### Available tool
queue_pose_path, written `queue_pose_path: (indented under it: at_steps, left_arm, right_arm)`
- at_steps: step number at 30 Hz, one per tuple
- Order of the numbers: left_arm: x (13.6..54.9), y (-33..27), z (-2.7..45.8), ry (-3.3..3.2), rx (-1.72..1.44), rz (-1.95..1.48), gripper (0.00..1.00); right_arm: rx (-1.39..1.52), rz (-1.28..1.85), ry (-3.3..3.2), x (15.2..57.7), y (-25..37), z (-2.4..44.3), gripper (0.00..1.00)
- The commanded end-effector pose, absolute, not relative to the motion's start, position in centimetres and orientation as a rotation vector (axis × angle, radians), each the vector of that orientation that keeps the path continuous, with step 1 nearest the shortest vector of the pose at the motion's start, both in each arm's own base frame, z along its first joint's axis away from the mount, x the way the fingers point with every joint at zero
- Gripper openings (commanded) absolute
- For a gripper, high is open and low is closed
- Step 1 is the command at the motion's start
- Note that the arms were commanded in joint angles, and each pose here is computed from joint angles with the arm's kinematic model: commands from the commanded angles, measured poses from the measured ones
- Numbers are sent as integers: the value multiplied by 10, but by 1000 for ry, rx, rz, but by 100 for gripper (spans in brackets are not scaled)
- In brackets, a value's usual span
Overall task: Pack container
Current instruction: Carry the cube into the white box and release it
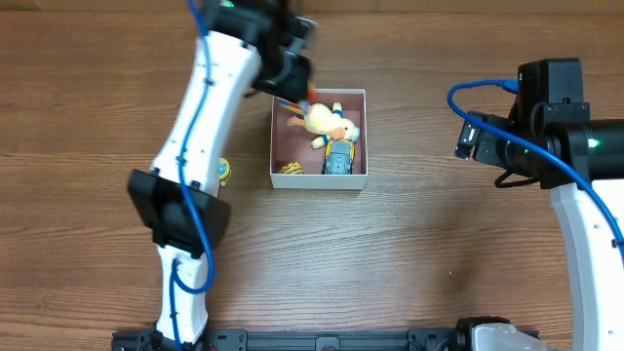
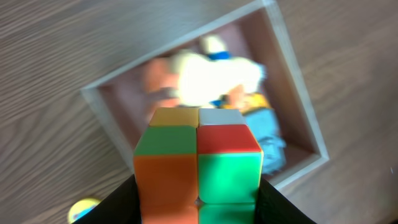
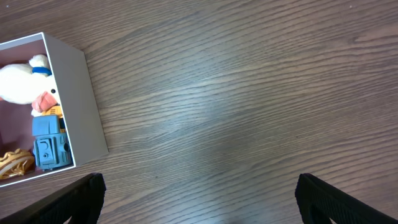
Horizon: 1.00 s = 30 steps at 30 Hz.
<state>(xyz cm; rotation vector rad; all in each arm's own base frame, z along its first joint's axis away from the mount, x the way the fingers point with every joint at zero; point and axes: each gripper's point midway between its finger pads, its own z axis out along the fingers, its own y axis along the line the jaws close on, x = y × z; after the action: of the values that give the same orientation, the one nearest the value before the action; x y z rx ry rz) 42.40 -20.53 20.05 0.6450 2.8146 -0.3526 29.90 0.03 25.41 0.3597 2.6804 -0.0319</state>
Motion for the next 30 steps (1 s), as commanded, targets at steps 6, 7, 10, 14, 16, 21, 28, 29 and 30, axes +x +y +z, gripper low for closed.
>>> queue_pose_path:
  at_steps: [6,7,10,14,16,21,28,29,30]
  left_arm:
    - [403,-214,197,2810,835,-107,48]
    - [399,-212,194,2831,841,-101,48]
    - [392,-204,186,2885,840,-89,49]
    - [387,-201,175,2936,814,-82,50]
    - [382,-201,169,2959,824,-92,50]
    - [372,-207,147,3013,833,-89,48]
    - [366,-207,118,3082,775,-104,49]
    - [365,-208,115,3085,775,-111,50]
    - [365,-208,112,3088,775,-113,51]
  right_arm:
    - [360,-50,2672,300,-2,255,100]
    - [360,-50,2672,300,-2,255,100]
    - [360,-50,2672,300,-2,255,100]
    - [360,-50,2672,300,-2,255,100]
    - [360,-50,2672,300,-2,255,100]
    - [360,-50,2672,300,-2,255,100]
    - [360,-50,2672,300,-2,255,100]
    - [360,-50,2672,300,-2,255,100]
    - [360,-50,2672,300,-2,255,100]
